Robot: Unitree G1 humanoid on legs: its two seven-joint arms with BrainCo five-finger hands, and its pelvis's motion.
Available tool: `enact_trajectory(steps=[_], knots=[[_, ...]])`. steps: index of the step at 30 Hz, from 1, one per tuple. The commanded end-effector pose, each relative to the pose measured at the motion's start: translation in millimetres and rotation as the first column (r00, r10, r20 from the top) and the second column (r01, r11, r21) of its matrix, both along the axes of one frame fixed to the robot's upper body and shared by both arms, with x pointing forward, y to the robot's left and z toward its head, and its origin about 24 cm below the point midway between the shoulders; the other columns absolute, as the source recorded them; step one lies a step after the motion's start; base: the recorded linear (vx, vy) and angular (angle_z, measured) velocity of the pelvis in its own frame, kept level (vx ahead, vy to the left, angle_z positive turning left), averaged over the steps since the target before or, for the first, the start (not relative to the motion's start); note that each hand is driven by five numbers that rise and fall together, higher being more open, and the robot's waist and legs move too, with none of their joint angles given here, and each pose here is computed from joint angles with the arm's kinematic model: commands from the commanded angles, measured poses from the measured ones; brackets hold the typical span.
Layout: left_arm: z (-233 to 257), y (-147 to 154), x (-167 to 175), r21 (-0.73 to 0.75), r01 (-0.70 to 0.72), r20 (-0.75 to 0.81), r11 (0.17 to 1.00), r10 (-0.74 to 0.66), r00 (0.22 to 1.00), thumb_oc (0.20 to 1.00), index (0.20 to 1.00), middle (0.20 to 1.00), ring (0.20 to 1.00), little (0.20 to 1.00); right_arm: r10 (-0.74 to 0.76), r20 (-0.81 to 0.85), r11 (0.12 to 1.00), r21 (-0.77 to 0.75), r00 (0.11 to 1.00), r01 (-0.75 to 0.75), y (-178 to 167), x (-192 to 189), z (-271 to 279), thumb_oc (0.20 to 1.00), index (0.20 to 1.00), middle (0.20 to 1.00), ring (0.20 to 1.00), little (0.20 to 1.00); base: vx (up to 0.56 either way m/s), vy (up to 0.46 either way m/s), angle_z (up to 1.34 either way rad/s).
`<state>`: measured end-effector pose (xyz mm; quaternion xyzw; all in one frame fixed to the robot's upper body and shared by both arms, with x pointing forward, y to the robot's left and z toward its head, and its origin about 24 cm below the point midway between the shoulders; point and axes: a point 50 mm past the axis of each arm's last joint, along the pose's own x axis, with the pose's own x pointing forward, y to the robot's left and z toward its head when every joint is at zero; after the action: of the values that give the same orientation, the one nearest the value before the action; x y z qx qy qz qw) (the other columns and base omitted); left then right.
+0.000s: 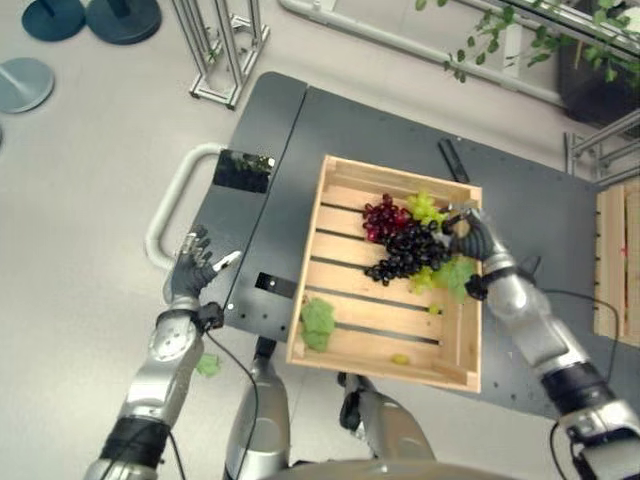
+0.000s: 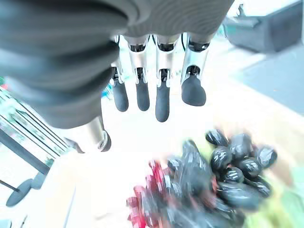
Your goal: Pick up the fruits from the basket on one side to the basket on the other side
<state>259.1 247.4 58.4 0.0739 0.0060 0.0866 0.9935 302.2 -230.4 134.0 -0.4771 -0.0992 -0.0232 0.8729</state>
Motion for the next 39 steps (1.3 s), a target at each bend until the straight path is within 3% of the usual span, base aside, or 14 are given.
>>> enact_trajectory(steps=[1,8,17,18,19,20,28,29,32,39], knots=[[20.7,4.2,-3.2,0.124,0.048,0.064,0.991,-0.056,0.996,1.0,1.0,1.0,1.0,1.0,0.102,0.072,0.994,-0.054,0.992,-0.098,6.1,6.0,38.5,0.2,0.2,0.2,0.2,0.2,0.03,-0.011,-0.13],[40.2,-3.7,2.2,0.263,0.154,0.072,0.953,-0.179,0.981,1.0,1.0,1.0,1.0,1.0,0.24,0.092,0.94,-0.272,0.966,-0.208,21.5,14.7,104.9,0.2,0.2,0.2,0.2,0.2,0.01,-0.004,-0.04],[48.9,-21.7,13.5,0.261,0.207,0.108,0.943,-0.242,0.964,1.0,1.0,1.0,1.0,1.0,0.329,0.059,0.899,-0.324,0.942,-0.294,47.1,26.5,128.4,0.2,0.2,0.2,0.2,0.2,0.0,0.0,0.0],[48.4,-21.1,13.6,0.245,0.197,0.114,0.949,-0.23,0.966,1.0,1.0,1.0,1.0,1.0,0.315,0.036,0.898,-0.334,0.948,-0.286,45.5,28.3,124.2,0.429,0.429,0.429,0.429,0.429,0.0,0.0,0.0],[48.3,-21.0,13.5,0.245,0.196,0.114,0.95,-0.229,0.967,1.0,1.0,1.0,1.0,1.0,0.316,0.035,0.898,-0.335,0.948,-0.286,45.7,28.5,124.1,0.586,0.586,0.586,0.586,0.586,0.0,-0.033,-0.01],[48.7,-20.2,13.1,0.22,0.177,0.13,0.959,-0.209,0.969,1.0,1.0,1.0,1.0,1.0,0.279,0.003,0.903,-0.341,0.96,-0.261,40.7,32.6,115.2,1.0,1.0,1.0,1.0,1.0,0.0,0.0,0.0],[41.6,-36.9,8.5,-0.011,0.19,0.195,0.982,-0.184,0.963,1.0,1.0,1.0,1.0,1.0,0.019,-0.274,0.9,-0.415,0.961,-0.136,21.6,67.4,16.0,1.0,1.0,1.0,1.0,1.0,-0.01,-0.035,0.0],[41.2,-44.9,9.4,-0.061,0.21,0.21,0.976,-0.193,0.958,1.0,1.0,1.0,1.0,1.0,-0.052,-0.364,0.9,-0.42,0.93,-0.114,20.0,70.1,-20.5,1.0,1.0,1.0,1.0,1.0,0.0,0.0,0.0],[40.1,-53.2,11.6,-0.091,0.23,0.216,0.969,-0.206,0.954,1.0,1.0,1.0,1.0,1.0,-0.121,-0.443,0.906,-0.414,0.888,-0.083,23.2,68.5,-60.8,1.0,1.0,1.0,1.0,1.0,-0.01,-0.006,0.01],[35.8,-66.5,13.6,-0.136,0.267,0.211,0.954,-0.235,0.949,1.0,1.0,1.0,1.0,1.0,-0.251,-0.57,0.911,-0.413,0.782,-0.008,20.6,49.8,-122.4,1.0,1.0,1.0,1.0,1.0,-0.01,-0.014,0.1]])
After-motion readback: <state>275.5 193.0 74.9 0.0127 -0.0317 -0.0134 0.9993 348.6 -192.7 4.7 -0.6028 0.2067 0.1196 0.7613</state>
